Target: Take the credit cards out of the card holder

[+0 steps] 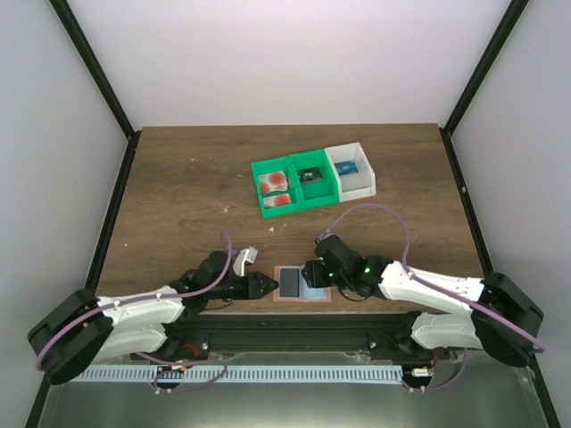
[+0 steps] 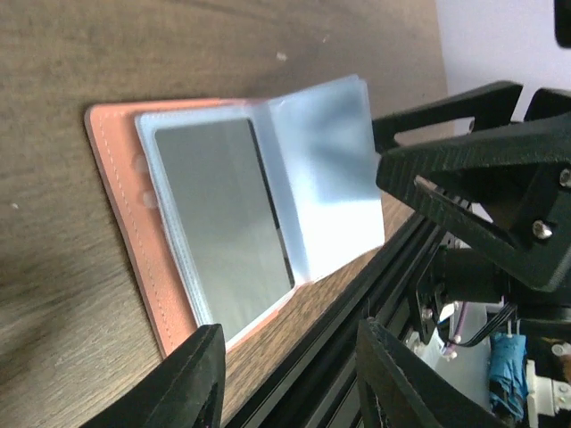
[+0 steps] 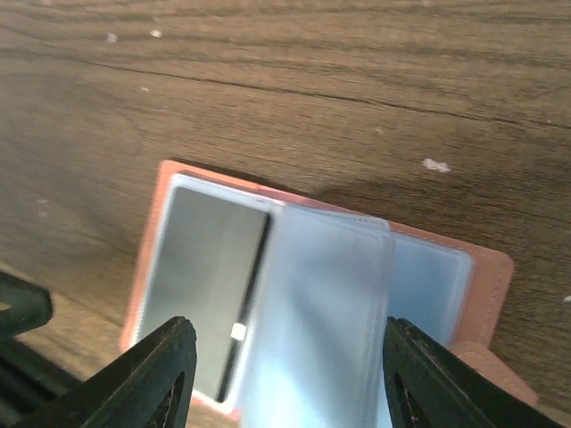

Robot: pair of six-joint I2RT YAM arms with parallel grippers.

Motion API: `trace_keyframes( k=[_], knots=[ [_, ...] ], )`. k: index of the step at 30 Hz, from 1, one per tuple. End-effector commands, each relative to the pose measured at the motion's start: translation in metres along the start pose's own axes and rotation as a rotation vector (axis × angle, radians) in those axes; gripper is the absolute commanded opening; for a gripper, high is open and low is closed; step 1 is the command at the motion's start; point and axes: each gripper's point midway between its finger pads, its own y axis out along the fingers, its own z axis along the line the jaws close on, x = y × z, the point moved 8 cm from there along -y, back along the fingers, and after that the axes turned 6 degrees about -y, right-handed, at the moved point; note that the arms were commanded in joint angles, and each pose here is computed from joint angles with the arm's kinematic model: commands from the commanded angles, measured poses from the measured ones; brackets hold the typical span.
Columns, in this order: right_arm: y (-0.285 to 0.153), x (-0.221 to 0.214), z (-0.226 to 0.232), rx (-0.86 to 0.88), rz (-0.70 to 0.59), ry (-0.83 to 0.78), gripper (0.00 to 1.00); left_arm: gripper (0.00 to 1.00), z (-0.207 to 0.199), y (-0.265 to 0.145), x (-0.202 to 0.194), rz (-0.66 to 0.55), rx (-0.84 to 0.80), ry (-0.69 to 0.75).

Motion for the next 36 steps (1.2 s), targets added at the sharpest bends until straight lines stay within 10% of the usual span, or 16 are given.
trace_keyframes(
  k=[1, 9, 23, 36],
  knots=[
    [-0.016, 0.012, 0.014, 0.101, -0.036, 0.042, 0.59, 0.44, -0.005, -0.009, 0.005, -0.082, 0.022, -0.006],
    [-0.015, 0.015, 0.022, 0.105, -0.022, 0.087, 0.56, 0.22, -0.016, -0.011, 0.017, -0.102, -0.020, 0.023],
    [-0.052, 0.033, 0.048, 0.230, -0.110, 0.118, 0.56, 0.11, -0.008, 0.007, 0.016, 0.006, -0.080, 0.023],
    [0.016, -0.002, 0.035, 0.227, -0.014, 0.103, 0.31, 0.00, 0.008, 0.019, 0.014, 0.032, -0.043, 0.042]
  ],
)
